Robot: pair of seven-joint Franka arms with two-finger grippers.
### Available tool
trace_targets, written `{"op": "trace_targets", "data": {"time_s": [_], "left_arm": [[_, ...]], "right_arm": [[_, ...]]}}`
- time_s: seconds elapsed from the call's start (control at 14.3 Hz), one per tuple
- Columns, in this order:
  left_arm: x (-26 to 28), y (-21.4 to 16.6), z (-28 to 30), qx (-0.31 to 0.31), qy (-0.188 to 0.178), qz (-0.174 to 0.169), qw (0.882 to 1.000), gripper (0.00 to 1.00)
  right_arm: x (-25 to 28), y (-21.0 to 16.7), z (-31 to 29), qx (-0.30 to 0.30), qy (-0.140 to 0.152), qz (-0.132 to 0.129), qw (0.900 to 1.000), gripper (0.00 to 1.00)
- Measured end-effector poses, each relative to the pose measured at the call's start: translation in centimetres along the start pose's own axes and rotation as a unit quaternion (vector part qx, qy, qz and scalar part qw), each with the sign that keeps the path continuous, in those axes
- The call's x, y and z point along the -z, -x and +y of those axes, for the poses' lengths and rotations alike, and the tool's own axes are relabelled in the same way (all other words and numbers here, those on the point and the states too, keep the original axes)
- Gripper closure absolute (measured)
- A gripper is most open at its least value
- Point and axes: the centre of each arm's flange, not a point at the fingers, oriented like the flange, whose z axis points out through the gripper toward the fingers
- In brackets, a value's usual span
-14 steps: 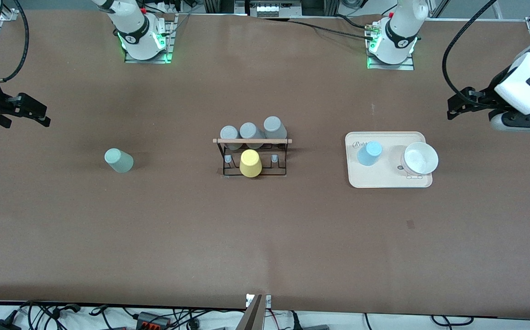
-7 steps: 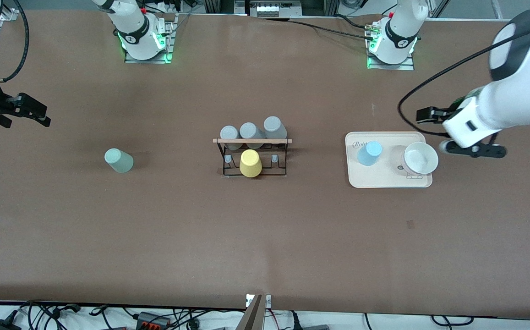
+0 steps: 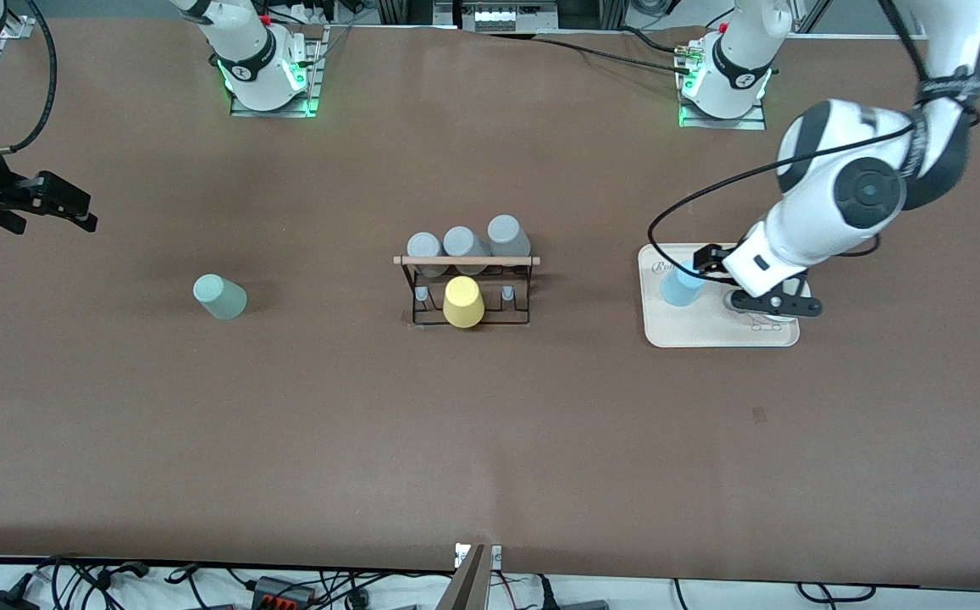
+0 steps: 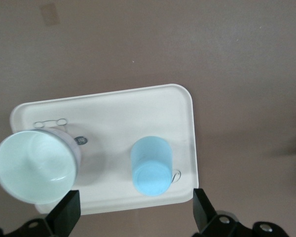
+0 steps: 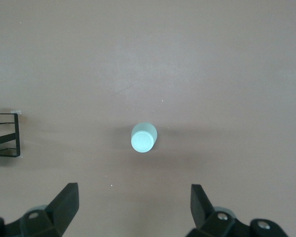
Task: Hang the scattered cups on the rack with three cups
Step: 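Reach the left gripper down to the light blue cup on the tray, then close the left gripper on the light blue cup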
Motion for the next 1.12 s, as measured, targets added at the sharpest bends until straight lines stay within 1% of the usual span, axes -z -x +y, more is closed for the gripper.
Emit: {"op": "trace_targets", "data": {"time_s": [0.14,0.21,0.42,0.77,0.98,1.05,1.12], "left_arm": [[-4.3,1.7,0.0,0.001,0.005,0.029,1.0,0.0],[-5.9,2.5,-0.1,0.001,0.006,0.034,0.999,0.0],[-8.6,4.0,-0.4,0.002,0.007,0.032,0.999,0.0],[-10.8,4.1,-0.2,0.001,0.012,0.034,0.999,0.0],[-12.0,4.3,0.0,-0.001,0.015,0.031,0.999,0.0],[-12.4,4.3,0.2,-0.002,0.015,0.027,1.0,0.07],[-12.7,4.4,0.3,-0.003,0.016,0.025,1.0,0.16]], "right_arm": [[0.0,0.0,0.0,0.0,0.0,-0.001,1.0,0.0],[-0.1,0.0,0.0,0.0,0.0,-0.001,1.0,0.0],[-0.7,-0.2,0.0,0.0,0.0,-0.007,1.0,0.0],[-3.4,-1.3,0.1,-0.001,-0.001,-0.029,1.0,0.0],[-3.9,-1.7,0.0,0.001,-0.001,-0.028,1.0,0.0],[-3.9,-1.7,0.0,0.001,-0.001,-0.027,1.0,0.0],[-4.0,-1.7,-0.1,0.001,-0.001,-0.027,1.0,0.0]]}}
